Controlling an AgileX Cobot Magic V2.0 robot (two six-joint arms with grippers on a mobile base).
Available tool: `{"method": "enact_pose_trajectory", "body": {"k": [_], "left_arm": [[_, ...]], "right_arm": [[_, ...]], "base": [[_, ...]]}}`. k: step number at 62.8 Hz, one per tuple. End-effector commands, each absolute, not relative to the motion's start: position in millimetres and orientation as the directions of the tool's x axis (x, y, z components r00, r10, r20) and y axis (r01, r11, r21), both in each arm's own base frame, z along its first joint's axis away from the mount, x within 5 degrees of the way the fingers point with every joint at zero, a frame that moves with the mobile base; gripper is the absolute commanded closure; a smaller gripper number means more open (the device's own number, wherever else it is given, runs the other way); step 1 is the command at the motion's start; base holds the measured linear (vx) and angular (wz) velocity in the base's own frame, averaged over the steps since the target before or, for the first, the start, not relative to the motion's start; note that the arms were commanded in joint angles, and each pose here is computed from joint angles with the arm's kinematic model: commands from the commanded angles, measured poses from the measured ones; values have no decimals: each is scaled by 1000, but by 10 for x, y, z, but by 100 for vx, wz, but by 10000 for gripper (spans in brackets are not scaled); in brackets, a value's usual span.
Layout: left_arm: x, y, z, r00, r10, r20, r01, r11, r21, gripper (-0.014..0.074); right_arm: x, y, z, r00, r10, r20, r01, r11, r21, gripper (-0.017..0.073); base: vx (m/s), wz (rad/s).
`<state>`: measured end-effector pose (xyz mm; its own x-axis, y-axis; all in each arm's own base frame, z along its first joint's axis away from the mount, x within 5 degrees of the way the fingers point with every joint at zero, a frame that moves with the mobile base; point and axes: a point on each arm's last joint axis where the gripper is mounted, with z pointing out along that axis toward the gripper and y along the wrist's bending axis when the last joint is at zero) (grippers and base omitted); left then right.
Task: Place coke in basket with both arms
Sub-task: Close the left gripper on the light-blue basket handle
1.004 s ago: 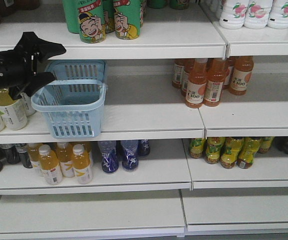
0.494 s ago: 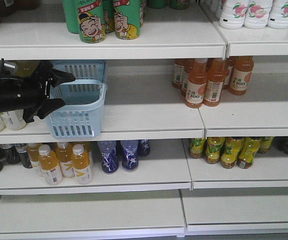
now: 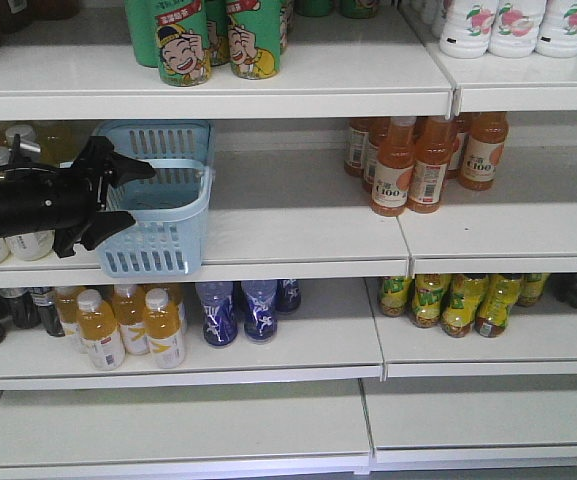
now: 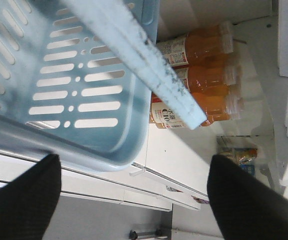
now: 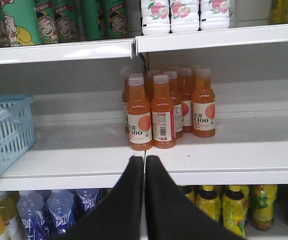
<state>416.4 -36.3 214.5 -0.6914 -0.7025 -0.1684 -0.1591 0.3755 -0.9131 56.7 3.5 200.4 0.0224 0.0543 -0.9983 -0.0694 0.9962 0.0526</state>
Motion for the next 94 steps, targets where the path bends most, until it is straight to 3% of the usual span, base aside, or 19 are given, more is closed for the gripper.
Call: {"method": "enact_pose_trajectory", "body": {"k": [1, 31, 69, 94], "left_arm": [[4156, -388, 2510, -672, -722, -164, -70, 283, -957, 29], [4270, -384, 2811, -654, -723, -223, 20, 278, -960, 29], [4361, -320, 2696, -603, -773, -199, -55, 288, -956, 29], [4581, -302, 2696, -589, -783, -199, -41, 275, -961, 29]], "right_arm": [[555, 45, 2048, 98, 49, -994, -81, 996, 41, 564], [555, 45, 2048, 98, 49, -994, -81, 996, 41, 564], [555, 45, 2048, 98, 49, -994, -81, 996, 41, 564], [555, 45, 2048, 98, 49, -994, -81, 996, 41, 564]], "base": [[0, 0], [0, 0], [0, 0], [0, 0]]}}
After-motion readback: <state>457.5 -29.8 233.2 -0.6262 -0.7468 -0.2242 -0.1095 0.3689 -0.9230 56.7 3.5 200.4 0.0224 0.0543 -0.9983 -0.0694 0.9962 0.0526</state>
